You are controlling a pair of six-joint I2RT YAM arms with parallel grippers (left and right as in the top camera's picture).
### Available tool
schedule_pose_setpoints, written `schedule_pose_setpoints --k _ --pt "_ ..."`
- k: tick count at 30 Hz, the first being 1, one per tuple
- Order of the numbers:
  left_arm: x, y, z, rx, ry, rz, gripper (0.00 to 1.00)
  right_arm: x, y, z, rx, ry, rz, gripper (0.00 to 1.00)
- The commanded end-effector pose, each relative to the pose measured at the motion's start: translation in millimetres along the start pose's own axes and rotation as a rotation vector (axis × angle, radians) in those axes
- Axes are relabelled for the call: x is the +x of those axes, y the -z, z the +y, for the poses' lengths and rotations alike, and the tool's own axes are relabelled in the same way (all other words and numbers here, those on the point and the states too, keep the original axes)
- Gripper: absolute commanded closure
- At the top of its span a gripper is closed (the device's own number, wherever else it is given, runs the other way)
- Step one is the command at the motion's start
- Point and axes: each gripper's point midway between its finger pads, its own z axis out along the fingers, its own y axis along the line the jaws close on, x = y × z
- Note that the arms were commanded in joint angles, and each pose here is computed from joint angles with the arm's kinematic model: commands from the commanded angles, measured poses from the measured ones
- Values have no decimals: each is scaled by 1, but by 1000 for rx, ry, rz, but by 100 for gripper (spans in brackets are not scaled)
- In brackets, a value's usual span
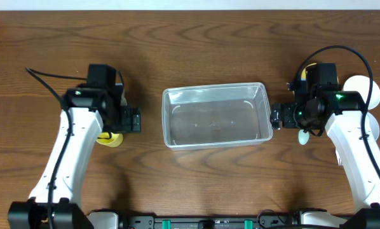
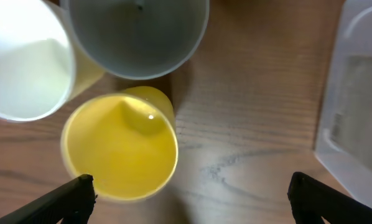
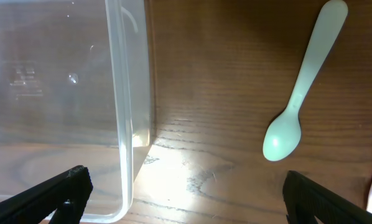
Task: Pack container
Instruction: 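Move the left gripper over the yellow cup and grasp it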
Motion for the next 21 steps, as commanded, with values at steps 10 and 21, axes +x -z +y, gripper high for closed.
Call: schedule_pose_setpoints --k 10,21 --pt "20 -61 3 -13 14 91 26 -3 3 3 -6 -4 -4 1" --pt "20 -60 3 -13 14 92 79 -3 3 3 -6 -3 -5 1"
